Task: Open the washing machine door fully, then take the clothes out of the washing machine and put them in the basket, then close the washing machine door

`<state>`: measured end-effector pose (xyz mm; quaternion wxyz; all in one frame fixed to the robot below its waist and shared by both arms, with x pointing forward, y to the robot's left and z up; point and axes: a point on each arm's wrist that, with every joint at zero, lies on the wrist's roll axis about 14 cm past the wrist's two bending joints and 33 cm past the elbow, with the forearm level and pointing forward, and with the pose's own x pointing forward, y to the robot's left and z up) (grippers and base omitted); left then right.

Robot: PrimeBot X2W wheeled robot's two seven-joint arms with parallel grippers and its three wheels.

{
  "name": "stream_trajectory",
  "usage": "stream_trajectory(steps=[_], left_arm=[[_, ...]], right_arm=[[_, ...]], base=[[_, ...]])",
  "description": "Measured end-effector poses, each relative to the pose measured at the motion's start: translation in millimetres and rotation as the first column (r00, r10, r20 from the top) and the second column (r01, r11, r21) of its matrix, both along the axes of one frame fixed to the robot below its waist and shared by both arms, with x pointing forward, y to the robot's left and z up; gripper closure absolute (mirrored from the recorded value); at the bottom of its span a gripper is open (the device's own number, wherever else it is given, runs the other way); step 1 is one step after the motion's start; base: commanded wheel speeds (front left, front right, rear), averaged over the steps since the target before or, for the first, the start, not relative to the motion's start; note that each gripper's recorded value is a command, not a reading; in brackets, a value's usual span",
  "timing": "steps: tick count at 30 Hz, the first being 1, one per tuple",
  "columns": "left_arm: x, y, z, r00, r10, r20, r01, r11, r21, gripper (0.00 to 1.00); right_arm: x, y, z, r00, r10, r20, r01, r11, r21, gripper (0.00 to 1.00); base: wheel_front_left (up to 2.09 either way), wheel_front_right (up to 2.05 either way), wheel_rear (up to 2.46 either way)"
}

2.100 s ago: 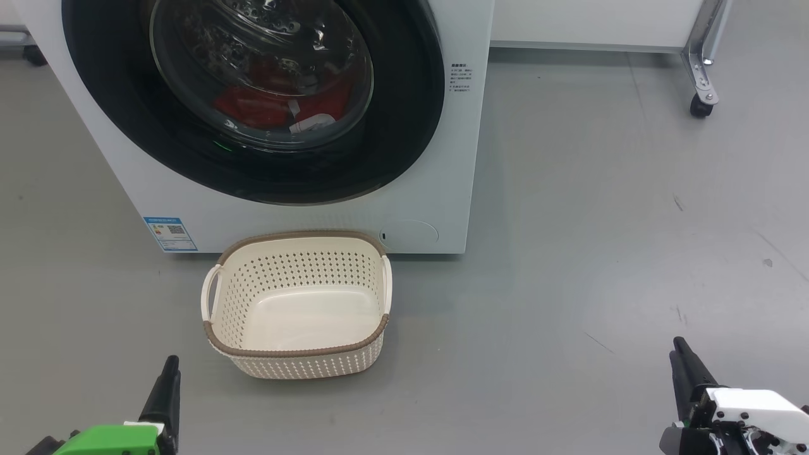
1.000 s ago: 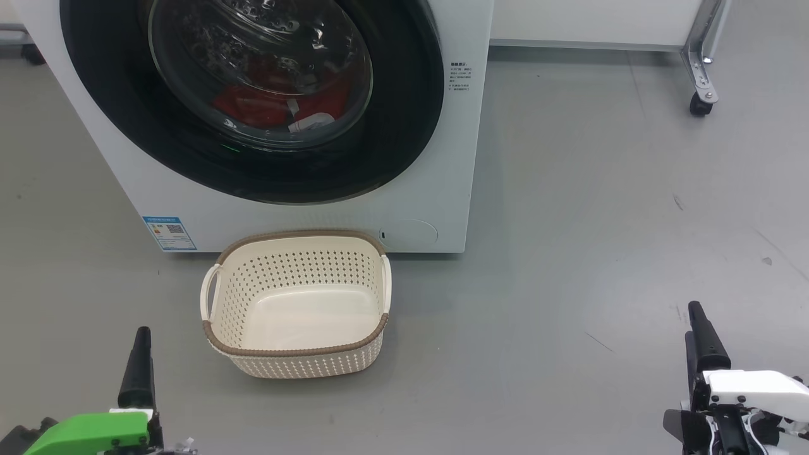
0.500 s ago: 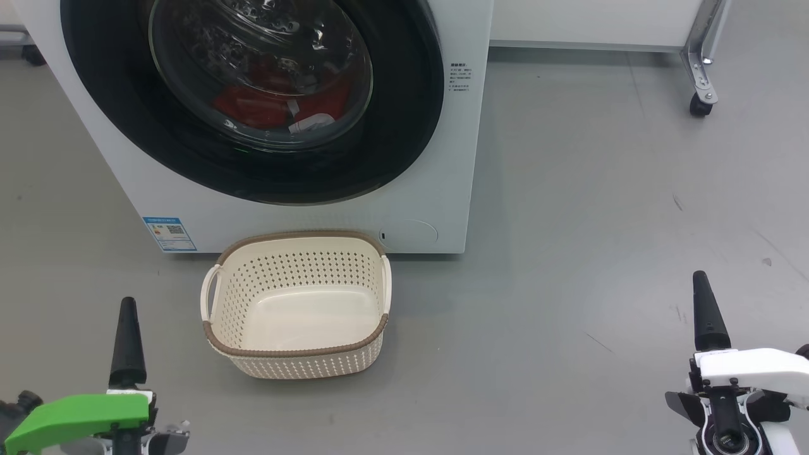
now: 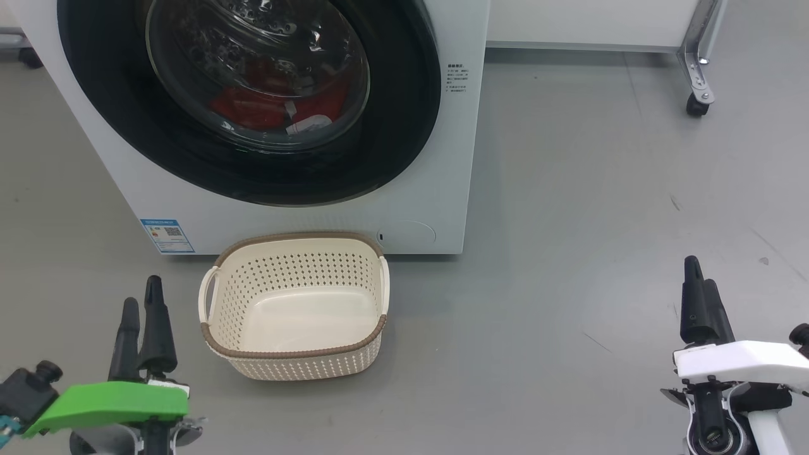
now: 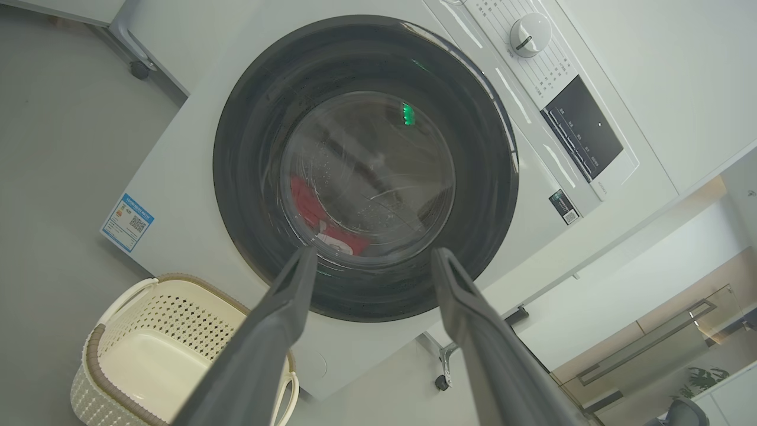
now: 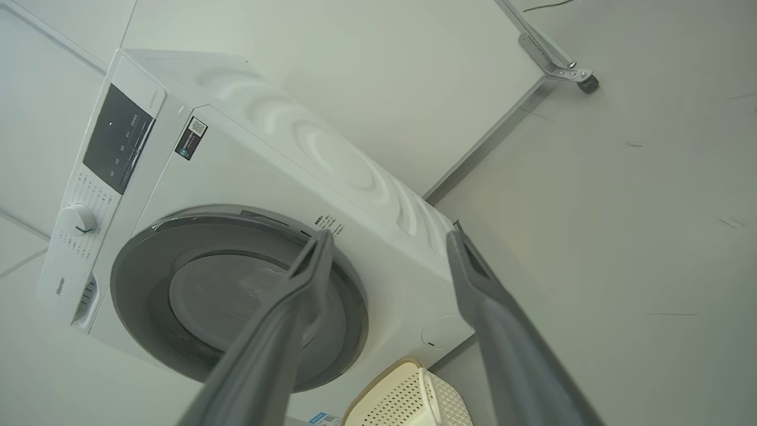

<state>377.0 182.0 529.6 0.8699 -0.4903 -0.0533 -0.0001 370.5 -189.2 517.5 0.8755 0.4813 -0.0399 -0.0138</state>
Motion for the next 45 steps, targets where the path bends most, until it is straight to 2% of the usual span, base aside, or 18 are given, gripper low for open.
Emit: stream_trajectory(steps=[5, 9, 15, 22, 30, 31, 32, 35, 37, 38, 42, 45], left_arm=[[0.3, -16.7, 1.9, 0.999, -0.043, 0.008, 0.041, 0.990, 0.132, 0.00], [0.1, -27.7, 3.3, 0.997, -0.075, 0.014, 0.069, 0.964, 0.256, 0.00], [-1.5, -37.3, 2.0, 0.994, -0.105, 0.017, 0.088, 0.902, 0.422, 0.00], [-4.0, -51.8, -3.4, 0.989, -0.144, 0.005, 0.114, 0.797, 0.593, 0.00], [-7.5, -62.8, -16.4, 0.988, -0.154, -0.024, 0.127, 0.703, 0.700, 0.00], [-7.5, -62.8, -16.4, 0.988, -0.154, -0.024, 0.127, 0.703, 0.700, 0.00], [-8.8, -63.4, -22.2, 0.988, -0.152, -0.038, 0.132, 0.681, 0.720, 0.00], [-10.1, -60.9, -29.3, 0.989, -0.133, -0.057, 0.132, 0.668, 0.732, 0.00], [-11.5, -62.4, -33.7, 0.989, -0.135, -0.067, 0.139, 0.645, 0.751, 0.00], [-11.5, -62.4, -33.7, 0.989, -0.135, -0.067, 0.139, 0.645, 0.751, 0.00], [-13.6, -68.5, -36.8, 0.987, -0.148, -0.066, 0.143, 0.609, 0.780, 0.00], [-15.2, -70.0, -43.3, 0.985, -0.151, -0.085, 0.159, 0.596, 0.787, 0.00]], right_arm=[[0.1, 3.1, 4.7, 1.000, 0.004, 0.016, -0.003, 0.997, -0.083, 0.00], [0.3, 6.9, 7.9, 1.000, 0.013, 0.028, -0.007, 0.984, -0.176, 0.00], [0.6, 15.9, 8.7, 0.999, 0.043, 0.032, -0.031, 0.950, -0.311, 0.00], [0.2, 23.9, 2.9, 0.998, 0.054, 0.012, -0.044, 0.898, -0.438, 0.00], [-1.5, 31.7, -7.3, 0.998, 0.064, -0.014, -0.061, 0.823, -0.565, 0.00], [-1.5, 31.7, -7.3, 0.998, 0.064, -0.014, -0.061, 0.823, -0.565, 0.00], [-2.3, 34.0, -10.6, 0.997, 0.070, -0.022, -0.069, 0.796, -0.601, 0.00], [-3.3, 36.8, -15.4, 0.997, 0.073, -0.034, -0.078, 0.769, -0.635, 0.00], [-4.0, 37.9, -18.3, 0.997, 0.072, -0.042, -0.082, 0.753, -0.653, 0.00], [-4.0, 37.9, -18.3, 0.997, 0.072, -0.042, -0.082, 0.753, -0.653, 0.00], [-5.8, 40.1, -23.4, 0.996, 0.071, -0.052, -0.087, 0.714, -0.694, 0.00], [-7.2, 41.4, -28.7, 0.995, 0.074, -0.068, -0.101, 0.707, -0.700, 0.00]], base=[[0.00, 0.00, 0.00], [0.00, 0.00, 0.00], [0.00, 0.00, 0.00], [0.00, 0.00, 0.00], [0.00, 0.00, 0.00], [0.00, 0.00, 0.00], [0.00, 0.00, 0.00], [0.00, 0.00, 0.00], [0.00, 0.00, 0.00], [0.00, 0.00, 0.00], [0.00, 0.00, 0.00], [0.00, 0.00, 0.00]])
